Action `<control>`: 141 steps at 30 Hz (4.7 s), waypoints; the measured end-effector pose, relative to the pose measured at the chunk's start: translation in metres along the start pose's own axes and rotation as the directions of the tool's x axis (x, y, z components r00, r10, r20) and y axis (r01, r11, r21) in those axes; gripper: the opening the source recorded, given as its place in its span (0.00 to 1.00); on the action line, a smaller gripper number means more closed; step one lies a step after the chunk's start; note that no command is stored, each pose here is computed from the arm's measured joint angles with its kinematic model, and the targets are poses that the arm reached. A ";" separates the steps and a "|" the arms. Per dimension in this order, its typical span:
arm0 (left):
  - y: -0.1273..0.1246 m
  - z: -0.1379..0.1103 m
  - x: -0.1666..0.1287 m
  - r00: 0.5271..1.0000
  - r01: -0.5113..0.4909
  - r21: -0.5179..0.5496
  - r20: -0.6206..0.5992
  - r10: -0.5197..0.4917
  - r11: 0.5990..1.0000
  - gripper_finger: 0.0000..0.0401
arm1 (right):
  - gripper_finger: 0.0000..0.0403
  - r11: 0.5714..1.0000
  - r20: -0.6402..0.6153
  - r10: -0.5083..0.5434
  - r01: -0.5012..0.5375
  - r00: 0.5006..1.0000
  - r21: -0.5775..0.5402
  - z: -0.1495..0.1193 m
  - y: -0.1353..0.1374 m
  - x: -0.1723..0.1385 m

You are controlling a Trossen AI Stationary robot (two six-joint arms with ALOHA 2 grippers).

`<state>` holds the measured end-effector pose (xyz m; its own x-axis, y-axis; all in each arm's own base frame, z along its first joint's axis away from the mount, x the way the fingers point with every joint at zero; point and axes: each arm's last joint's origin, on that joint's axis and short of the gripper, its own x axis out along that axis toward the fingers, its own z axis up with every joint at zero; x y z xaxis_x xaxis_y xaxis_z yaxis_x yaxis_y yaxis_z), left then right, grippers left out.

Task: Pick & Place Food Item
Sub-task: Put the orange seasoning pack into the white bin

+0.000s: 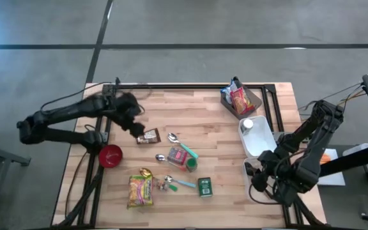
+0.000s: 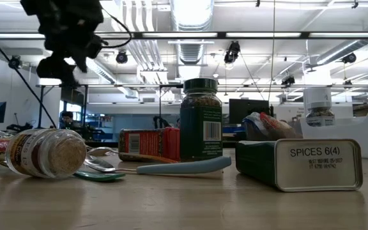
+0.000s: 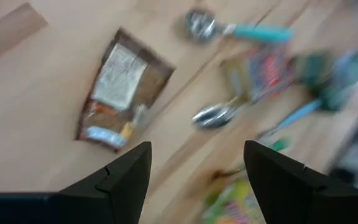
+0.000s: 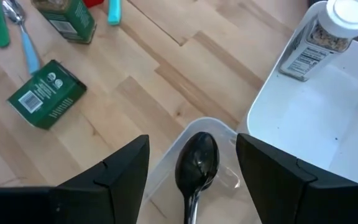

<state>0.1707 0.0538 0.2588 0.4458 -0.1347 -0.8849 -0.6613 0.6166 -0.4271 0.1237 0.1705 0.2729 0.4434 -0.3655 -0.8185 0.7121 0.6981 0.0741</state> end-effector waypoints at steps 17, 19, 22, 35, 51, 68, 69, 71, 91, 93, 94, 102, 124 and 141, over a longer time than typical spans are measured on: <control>-0.052 -0.041 0.090 0.859 -0.434 0.544 0.010 0.511 0.718 0.64 | 0.59 1.000 0.000 -0.019 0.019 1.000 0.005 -0.002 -0.002 0.006; -0.049 -0.042 0.101 0.823 -0.469 0.561 -0.003 0.568 0.682 0.64 | 0.59 1.000 -0.003 -0.018 0.018 1.000 0.008 -0.003 -0.002 0.006; -0.045 -0.043 0.113 0.768 -0.506 0.581 -0.034 0.640 0.638 0.64 | 0.59 1.000 -0.008 -0.017 0.018 1.000 0.010 -0.003 -0.002 0.005; -0.039 -0.041 0.146 0.676 -0.582 0.620 0.008 0.737 0.527 0.64 | 0.59 0.999 -0.008 -0.018 0.018 1.000 0.026 -0.003 -0.002 0.006; -0.042 -0.037 0.155 0.722 -0.524 0.682 0.039 0.690 0.510 0.15 | 0.59 0.999 -0.008 -0.012 0.012 1.000 0.035 -0.004 -0.001 0.007; -0.056 -0.039 0.114 0.880 -0.386 0.517 -0.041 0.473 0.764 0.08 | 0.59 0.999 0.057 0.026 -0.027 0.998 0.019 0.000 0.001 0.004; -0.058 -0.038 0.106 0.896 -0.375 0.500 -0.023 0.444 0.781 0.08 | 0.59 0.999 0.080 0.045 -0.045 0.996 0.001 0.002 0.002 0.002; -0.060 -0.037 0.091 0.926 -0.337 0.465 0.010 0.376 0.818 0.08 | 0.59 0.996 0.131 0.079 -0.074 0.988 -0.043 0.008 0.004 -0.003; -0.112 -0.009 -0.003 0.734 0.487 0.533 0.179 -0.655 0.692 0.08 | 0.59 0.705 0.294 0.577 -0.284 0.762 -0.650 0.187 0.020 -0.077; -0.116 -0.008 -0.004 0.703 0.511 0.551 0.172 -0.690 0.659 0.08 | 0.59 0.677 0.293 0.606 -0.286 0.739 -0.678 0.201 0.019 -0.073; -0.118 -0.007 -0.005 0.685 0.527 0.557 0.169 -0.709 0.642 0.08 | 0.59 0.675 0.295 0.606 -0.280 0.739 -0.683 0.208 0.018 -0.070; -0.130 0.000 -0.009 0.579 0.570 0.608 0.180 -0.795 0.553 0.08 | 0.59 0.615 0.226 0.594 -0.254 0.772 -0.747 0.239 0.033 -0.035; -0.143 0.006 -0.003 0.553 0.582 0.653 0.120 -0.825 0.485 0.08 | 0.58 0.473 0.122 0.666 -0.290 0.736 -0.832 0.296 0.084 -0.014; -0.147 0.008 -0.008 0.501 0.565 0.691 0.146 -0.853 0.450 0.08 | 0.04 0.463 0.068 0.659 -0.333 0.749 -0.822 0.299 0.091 0.001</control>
<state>0.2689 -0.0290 0.3303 0.8756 -0.4802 -0.0517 0.3713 0.7378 -0.5638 0.3514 0.0495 0.4495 0.8384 0.1444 -0.5256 -0.2651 0.9506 -0.1617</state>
